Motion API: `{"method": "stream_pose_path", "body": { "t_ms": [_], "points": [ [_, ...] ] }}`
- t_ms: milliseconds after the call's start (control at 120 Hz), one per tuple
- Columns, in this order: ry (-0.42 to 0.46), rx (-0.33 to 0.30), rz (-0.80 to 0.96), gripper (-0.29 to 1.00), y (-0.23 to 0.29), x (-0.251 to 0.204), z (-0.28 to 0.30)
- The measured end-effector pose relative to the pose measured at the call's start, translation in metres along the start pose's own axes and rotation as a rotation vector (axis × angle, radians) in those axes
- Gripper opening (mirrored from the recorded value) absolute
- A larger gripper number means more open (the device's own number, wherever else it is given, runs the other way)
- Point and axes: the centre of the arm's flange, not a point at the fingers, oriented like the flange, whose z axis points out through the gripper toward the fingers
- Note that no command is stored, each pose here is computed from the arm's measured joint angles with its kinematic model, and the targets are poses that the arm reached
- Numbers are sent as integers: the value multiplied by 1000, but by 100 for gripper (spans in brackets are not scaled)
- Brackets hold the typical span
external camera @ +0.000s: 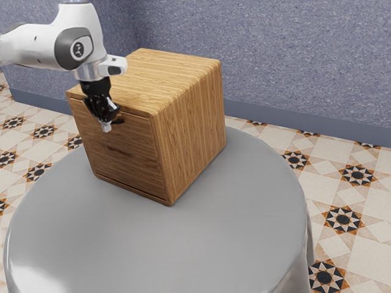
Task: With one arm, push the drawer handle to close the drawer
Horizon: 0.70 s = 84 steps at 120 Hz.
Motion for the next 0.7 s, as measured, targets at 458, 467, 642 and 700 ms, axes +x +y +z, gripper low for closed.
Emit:
{"method": "stream_pose_path", "body": {
  "t_ms": [458,467,642,700],
  "points": [
    [42,18,86,23,44,-83,-107],
    [42,12,101,25,49,-84,-109],
    [0,-60,293,50,75,-94,-117],
    [-7,-71,334,55,75,-96,-119]
  ]
}}
